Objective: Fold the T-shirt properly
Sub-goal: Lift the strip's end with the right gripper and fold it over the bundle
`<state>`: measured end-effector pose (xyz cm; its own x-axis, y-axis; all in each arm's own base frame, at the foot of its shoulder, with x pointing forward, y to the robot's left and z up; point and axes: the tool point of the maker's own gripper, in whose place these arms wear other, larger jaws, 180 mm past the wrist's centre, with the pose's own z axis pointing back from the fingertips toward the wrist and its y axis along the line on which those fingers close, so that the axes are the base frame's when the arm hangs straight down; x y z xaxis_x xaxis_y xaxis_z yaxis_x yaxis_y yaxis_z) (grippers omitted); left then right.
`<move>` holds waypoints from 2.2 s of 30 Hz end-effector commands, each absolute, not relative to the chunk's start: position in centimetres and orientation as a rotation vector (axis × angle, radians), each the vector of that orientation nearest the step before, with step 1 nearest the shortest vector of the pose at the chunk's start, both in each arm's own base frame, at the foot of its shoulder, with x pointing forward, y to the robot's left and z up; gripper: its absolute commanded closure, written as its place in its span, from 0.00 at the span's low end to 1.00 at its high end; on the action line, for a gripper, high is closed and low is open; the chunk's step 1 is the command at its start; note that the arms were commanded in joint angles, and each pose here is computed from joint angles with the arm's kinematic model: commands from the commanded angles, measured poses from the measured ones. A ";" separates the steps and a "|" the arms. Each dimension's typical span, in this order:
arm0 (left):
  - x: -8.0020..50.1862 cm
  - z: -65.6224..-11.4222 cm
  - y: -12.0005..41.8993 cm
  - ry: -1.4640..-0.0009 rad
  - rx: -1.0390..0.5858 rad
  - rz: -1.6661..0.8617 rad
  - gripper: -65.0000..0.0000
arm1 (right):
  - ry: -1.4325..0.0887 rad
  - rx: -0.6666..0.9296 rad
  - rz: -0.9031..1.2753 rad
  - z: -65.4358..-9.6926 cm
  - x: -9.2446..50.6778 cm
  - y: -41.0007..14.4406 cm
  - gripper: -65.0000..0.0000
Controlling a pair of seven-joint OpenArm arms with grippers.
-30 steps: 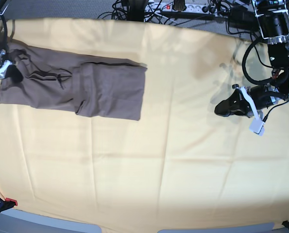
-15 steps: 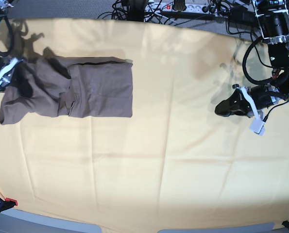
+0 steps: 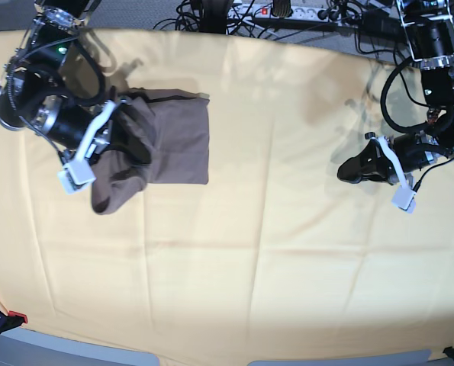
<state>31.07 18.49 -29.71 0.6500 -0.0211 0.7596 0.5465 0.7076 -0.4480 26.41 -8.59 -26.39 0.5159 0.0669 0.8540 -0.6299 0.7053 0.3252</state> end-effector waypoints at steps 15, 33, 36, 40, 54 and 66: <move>31.8 -27.9 18.9 -0.865 -0.723 -0.372 1.00 | -1.078 0.834 0.744 -20.9 26.3 0.8 0.24; 31.8 -26.8 18.2 -0.904 -0.776 -0.399 1.00 | -1.097 0.788 0.609 -19.7 21.2 -7.1 0.45; 31.8 -26.8 18.2 -0.904 -0.776 -0.399 1.00 | -1.035 0.831 0.615 -20.7 19.6 -6.0 0.44; 31.8 -26.8 18.2 -0.904 -0.776 -0.399 1.00 | -0.975 0.913 0.655 -21.3 18.1 -3.8 0.44; 31.8 -26.8 18.2 -0.904 -0.775 -0.399 1.00 | -0.782 0.406 0.863 -28.8 19.5 -6.4 0.44; 31.8 -26.8 18.2 -0.904 -0.776 -0.399 1.00 | -0.651 0.431 0.837 -34.1 19.1 -6.9 0.45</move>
